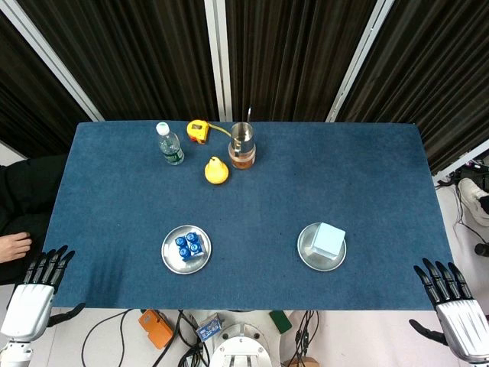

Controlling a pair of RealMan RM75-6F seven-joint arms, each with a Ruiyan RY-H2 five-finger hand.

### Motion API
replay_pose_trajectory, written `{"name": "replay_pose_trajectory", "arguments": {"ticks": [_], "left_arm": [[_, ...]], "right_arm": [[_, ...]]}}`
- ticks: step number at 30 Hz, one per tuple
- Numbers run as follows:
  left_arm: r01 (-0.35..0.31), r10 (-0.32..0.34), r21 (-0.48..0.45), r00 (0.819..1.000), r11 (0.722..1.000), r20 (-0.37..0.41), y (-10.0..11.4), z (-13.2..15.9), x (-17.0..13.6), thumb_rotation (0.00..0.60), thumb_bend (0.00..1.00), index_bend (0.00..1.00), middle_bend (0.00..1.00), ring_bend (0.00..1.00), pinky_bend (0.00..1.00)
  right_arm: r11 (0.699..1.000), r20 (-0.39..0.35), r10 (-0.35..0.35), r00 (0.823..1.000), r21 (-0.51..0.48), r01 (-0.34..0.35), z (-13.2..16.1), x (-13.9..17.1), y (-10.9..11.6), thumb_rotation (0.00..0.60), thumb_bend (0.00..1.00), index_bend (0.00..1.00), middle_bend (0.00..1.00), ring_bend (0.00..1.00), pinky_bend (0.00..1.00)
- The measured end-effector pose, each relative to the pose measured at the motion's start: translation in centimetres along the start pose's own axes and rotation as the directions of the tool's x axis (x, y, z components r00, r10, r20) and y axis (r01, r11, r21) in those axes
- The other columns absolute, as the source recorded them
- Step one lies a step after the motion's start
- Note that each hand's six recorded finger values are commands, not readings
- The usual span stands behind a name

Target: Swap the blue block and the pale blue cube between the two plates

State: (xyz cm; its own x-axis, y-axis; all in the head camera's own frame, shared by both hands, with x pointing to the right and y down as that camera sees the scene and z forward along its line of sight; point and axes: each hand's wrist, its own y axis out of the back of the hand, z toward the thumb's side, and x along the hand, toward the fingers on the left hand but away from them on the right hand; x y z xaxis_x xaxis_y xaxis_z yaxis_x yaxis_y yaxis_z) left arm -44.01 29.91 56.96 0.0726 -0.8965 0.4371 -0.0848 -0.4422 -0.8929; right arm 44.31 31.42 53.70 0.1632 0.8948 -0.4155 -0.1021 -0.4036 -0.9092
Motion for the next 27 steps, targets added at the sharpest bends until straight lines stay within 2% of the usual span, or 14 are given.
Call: {"name": "replay_pose_trajectory", "arguments": {"ticks": [8,14,20,27], "left_arm": [[0.001,-0.001,-0.005,1.0,1.0,-0.006,0.0,0.0,0.0,0.6,0.03,0.03,0.0,0.0,0.06],[-0.009,0.008,-0.017,1.0,1.0,-0.015,0.3,-0.2,0.3,0.6,0.03,0.03,0.0,0.0,0.06],[-0.012,0.011,-0.024,0.999,1.0,-0.043,0.5,-1.0,1.4,0.6,0.03,0.03,0.0,0.0,0.06],[-0.016,0.012,-0.038,0.994,0.999,-0.106,0.9,-2.5,2.7,0.6,0.03,0.03,0.0,0.0,0.06]], "right_arm": [[1.0,0.003,0.006,1.0,-0.005,-0.006,-0.2,-0.4,-0.2,0.506,0.11,0.0,0.0,0.0,0.0],[0.999,-0.025,0.024,0.999,-0.022,-0.024,0.3,-2.9,-0.8,0.506,0.11,0.0,0.0,0.0,0.0],[0.997,-0.08,0.073,0.994,-0.021,-0.075,2.0,-7.9,-1.6,0.506,0.11,0.0,0.0,0.0,0.0],[0.982,-0.126,0.184,0.975,0.06,-0.178,5.0,-15.7,-3.2,0.506,0.11,0.0,0.0,0.0,0.0]]}}
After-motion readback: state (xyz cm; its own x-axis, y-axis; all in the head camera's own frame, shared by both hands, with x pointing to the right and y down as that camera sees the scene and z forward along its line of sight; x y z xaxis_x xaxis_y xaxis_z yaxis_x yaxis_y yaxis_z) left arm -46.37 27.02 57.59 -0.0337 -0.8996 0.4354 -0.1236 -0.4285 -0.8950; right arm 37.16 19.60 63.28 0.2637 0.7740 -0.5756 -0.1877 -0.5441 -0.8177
